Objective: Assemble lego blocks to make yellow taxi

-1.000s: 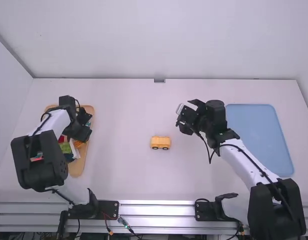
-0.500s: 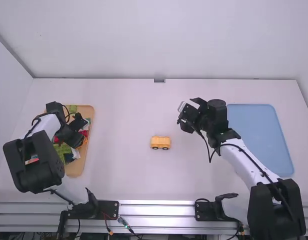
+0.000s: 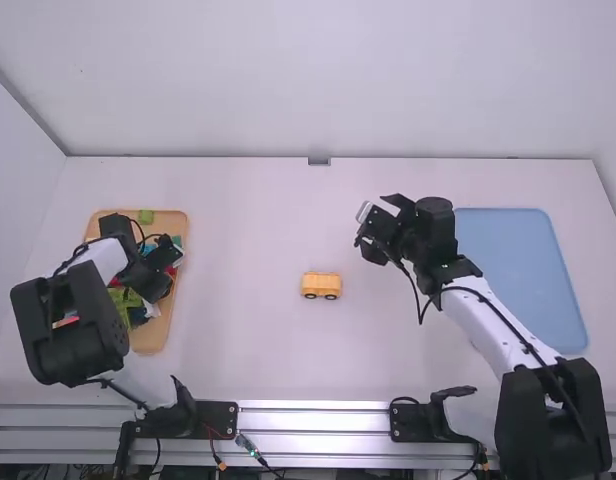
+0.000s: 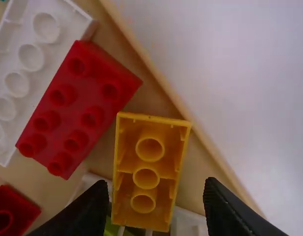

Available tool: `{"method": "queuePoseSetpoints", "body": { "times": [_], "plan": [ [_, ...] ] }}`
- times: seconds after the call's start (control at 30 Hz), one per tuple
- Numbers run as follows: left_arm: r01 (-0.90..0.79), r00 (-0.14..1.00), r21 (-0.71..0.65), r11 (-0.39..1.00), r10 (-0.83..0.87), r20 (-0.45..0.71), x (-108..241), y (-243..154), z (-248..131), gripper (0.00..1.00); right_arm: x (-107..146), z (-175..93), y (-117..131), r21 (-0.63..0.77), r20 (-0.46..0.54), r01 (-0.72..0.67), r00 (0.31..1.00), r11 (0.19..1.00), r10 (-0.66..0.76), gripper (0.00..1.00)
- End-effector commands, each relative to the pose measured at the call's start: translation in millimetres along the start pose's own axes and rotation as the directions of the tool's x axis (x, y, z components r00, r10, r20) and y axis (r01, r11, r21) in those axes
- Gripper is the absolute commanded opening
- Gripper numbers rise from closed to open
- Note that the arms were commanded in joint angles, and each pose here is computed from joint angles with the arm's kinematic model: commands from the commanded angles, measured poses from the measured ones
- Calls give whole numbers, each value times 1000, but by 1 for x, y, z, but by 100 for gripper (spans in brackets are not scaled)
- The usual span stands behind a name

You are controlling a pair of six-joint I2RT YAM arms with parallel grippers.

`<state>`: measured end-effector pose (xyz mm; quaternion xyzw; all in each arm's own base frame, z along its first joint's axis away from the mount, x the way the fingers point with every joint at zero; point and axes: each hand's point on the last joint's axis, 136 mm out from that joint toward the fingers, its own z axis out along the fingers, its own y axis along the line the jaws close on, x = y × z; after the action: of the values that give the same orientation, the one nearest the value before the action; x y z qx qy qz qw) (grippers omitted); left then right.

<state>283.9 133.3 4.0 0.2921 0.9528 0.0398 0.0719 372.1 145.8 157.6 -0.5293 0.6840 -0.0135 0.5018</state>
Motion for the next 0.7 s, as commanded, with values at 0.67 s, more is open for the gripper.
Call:
{"method": "queuePoseSetpoints", "body": {
  "times": [0.67],
  "plan": [
    [-39, 998, 92, 995, 34, 57, 6, -9, 23, 48, -12, -3, -14, 28, 27, 3, 1000, 1000, -4, 98]
  ]
}}
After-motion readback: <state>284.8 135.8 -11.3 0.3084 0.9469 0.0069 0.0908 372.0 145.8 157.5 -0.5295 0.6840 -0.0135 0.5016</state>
